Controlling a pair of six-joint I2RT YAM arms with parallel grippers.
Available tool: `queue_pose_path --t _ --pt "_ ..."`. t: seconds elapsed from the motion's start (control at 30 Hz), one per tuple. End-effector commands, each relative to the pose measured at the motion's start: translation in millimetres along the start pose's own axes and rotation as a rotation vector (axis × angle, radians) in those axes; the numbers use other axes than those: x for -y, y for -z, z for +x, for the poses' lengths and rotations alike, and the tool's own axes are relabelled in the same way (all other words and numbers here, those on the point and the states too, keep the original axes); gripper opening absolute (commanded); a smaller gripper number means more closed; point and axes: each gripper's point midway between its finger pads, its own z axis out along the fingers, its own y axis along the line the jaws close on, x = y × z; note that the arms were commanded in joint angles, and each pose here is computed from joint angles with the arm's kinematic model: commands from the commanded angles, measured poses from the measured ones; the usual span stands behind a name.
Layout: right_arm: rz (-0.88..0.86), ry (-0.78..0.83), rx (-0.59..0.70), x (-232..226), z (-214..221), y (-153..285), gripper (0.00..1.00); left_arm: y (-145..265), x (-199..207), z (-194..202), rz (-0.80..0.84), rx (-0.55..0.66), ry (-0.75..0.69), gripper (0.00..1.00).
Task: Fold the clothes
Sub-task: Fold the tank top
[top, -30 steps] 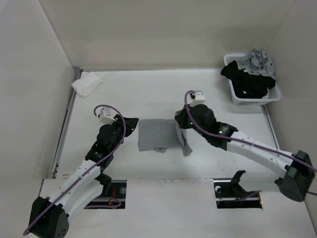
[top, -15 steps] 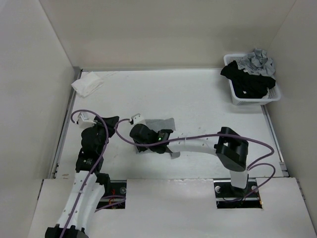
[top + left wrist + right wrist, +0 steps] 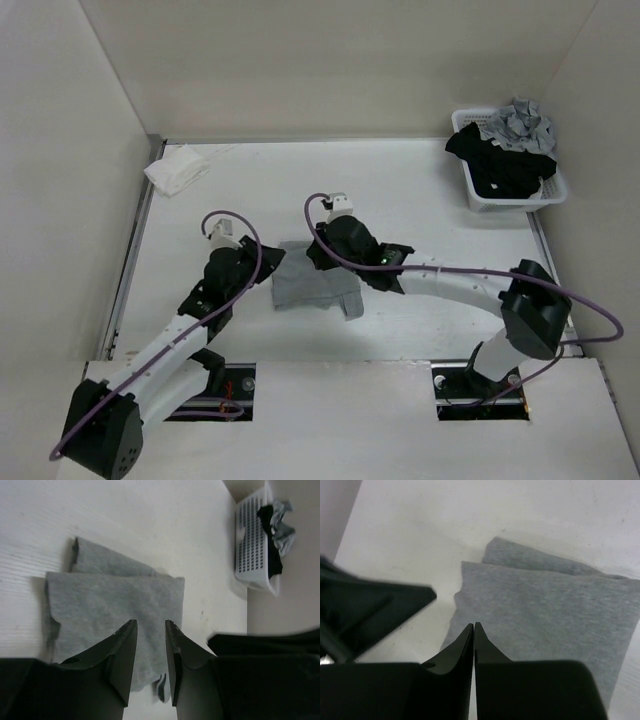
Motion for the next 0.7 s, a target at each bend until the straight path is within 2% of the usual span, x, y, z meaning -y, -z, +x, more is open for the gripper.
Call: queue_pose_path --t 0.0,0.13,0.3,0.5,0.67 --pt "-0.127 -0.118 -0.043 -6.5 16.3 -30.2 0.05 -6.3 14.0 9.2 0.044 0.032 -0.020 0.26" --pt "-0.179 -0.197 -0.080 -5.4 28.7 -61.0 0.04 -4.9 -12.3 32.9 -0.022 0.002 0.000 0.20" --pt "-0.205 -0.269 -0.100 -6.2 38.9 -89.9 0.04 -0.2 -44.9 56.9 -0.096 -0.044 0.018 0.19" --pt "-0.147 -0.361 -0.095 19.9 41.7 -125.5 0.04 3.5 -77.3 86.4 -0.184 -0.119 0.009 0.19" --pt "-0.111 -0.436 -0.066 37.9 36.3 -141.0 0.04 7.4 -95.1 94.0 -0.230 -0.133 0.000 0.19"
